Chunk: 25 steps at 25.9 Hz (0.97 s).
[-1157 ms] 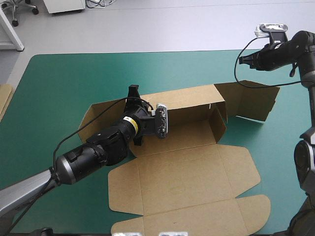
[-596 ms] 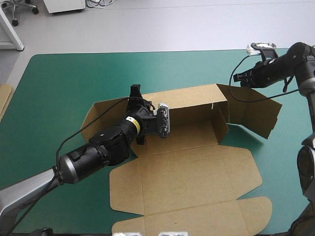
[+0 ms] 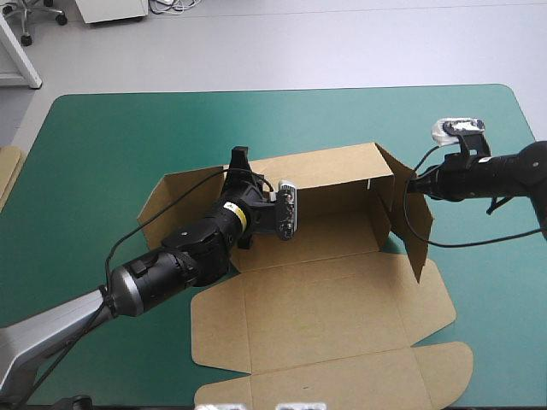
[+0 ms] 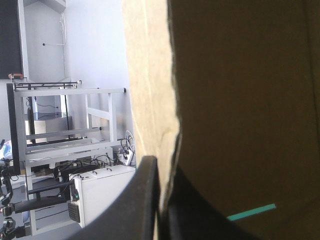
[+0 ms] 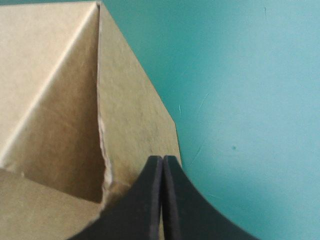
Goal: Fold the box
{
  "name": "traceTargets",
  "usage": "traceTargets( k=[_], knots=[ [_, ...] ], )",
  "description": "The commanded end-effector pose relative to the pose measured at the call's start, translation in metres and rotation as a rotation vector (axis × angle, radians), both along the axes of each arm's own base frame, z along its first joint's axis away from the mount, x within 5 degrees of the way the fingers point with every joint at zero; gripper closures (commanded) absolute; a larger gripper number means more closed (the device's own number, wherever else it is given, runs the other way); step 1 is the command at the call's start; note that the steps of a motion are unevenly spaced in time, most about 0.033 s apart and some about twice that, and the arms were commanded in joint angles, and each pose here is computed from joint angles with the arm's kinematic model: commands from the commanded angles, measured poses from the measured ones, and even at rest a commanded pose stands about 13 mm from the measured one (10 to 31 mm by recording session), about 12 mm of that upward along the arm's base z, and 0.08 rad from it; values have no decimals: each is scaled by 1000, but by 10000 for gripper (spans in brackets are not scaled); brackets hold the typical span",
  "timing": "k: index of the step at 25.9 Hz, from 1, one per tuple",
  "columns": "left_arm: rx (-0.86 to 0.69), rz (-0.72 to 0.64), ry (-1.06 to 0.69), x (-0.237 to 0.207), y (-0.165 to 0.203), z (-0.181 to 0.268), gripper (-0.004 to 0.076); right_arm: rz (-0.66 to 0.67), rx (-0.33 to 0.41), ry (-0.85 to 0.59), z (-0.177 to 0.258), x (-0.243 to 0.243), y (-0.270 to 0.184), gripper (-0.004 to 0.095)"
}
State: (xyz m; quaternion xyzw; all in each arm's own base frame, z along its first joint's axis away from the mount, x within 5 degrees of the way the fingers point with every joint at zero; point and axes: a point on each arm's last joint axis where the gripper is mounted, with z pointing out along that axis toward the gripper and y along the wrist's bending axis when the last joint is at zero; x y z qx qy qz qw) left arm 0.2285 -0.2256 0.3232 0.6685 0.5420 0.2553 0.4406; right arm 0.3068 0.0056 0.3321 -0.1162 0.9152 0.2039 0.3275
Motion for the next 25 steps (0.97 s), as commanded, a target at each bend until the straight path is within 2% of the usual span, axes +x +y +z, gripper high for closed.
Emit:
traceTargets(
  k=[1, 10, 17, 20, 22, 23, 25],
  knots=[
    [-84, -35, -20, -5, -4, 15, 734, -11, -2, -158, 13, -18, 2, 928],
    [-83, -36, -14, -4, -5, 13, 734, 25, -57, -383, -7, -59, 8, 928],
    [-82, -36, -13, -4, -6, 12, 734, 132, -37, -418, -35, -70, 17, 927],
    [-83, -36, -12, -4, -6, 12, 734, 198, -29, -411, -38, -74, 21, 894],
    [-88, -33, -9, -4, -6, 12, 734, 216, -41, -439, -37, -74, 21, 762],
    [-88, -33, -9, -4, -6, 12, 734, 207, -43, -446, -36, -73, 21, 607],
    [-88, -33, -9, -4, -6, 12, 734, 186, -54, -462, -35, -71, 19, 406]
  ],
)
